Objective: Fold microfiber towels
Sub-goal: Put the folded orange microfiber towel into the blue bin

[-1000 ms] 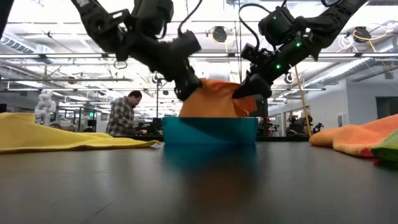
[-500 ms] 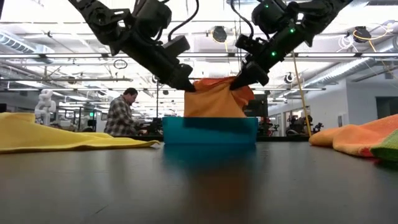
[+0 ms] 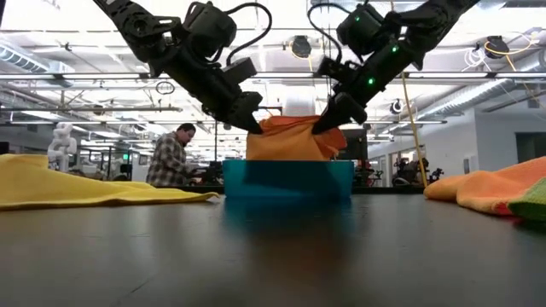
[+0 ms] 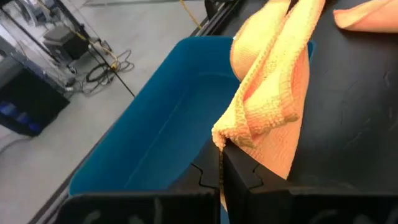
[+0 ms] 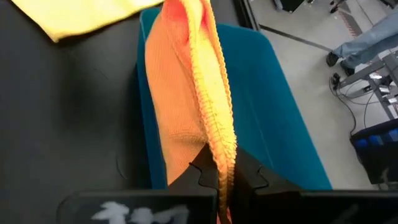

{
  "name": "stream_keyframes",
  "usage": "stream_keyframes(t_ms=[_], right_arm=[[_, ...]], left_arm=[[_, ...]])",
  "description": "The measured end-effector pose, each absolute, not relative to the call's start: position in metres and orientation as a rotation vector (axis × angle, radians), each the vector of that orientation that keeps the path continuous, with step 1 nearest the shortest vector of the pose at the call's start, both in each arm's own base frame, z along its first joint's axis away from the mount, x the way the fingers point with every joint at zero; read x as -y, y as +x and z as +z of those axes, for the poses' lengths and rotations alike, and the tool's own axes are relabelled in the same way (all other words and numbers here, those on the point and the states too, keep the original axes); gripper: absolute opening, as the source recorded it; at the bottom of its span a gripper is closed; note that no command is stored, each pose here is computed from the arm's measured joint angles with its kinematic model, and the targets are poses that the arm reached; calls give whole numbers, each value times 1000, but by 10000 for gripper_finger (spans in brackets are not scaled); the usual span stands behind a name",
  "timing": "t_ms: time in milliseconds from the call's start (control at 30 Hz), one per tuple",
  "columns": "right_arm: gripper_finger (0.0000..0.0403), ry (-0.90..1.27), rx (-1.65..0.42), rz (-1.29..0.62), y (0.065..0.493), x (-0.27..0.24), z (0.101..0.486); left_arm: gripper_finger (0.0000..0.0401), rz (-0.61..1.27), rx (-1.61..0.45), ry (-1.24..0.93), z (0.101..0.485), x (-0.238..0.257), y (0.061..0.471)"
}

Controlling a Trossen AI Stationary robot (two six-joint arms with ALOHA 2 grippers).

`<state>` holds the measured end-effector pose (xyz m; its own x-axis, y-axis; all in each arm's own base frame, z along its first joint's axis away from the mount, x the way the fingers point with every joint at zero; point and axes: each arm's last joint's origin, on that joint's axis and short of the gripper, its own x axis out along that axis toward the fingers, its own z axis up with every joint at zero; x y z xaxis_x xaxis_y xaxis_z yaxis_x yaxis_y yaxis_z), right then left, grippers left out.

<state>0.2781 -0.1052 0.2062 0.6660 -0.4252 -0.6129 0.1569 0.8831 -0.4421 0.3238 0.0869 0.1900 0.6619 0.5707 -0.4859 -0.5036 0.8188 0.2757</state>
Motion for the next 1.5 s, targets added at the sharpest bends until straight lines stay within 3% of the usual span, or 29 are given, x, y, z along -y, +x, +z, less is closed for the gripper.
stream_keyframes(t_ms=[400, 1167, 1500], right_arm=[[0, -370, -785, -346, 285, 111, 194], [0, -294, -762, -366, 295, 140, 162], [13, -325, -749, -393, 296, 150, 156]], left_arm=[[0, 615, -661, 65, 162, -101, 328], [1, 642, -708, 37, 157, -125, 317], [24, 597, -724, -19, 155, -141, 309]])
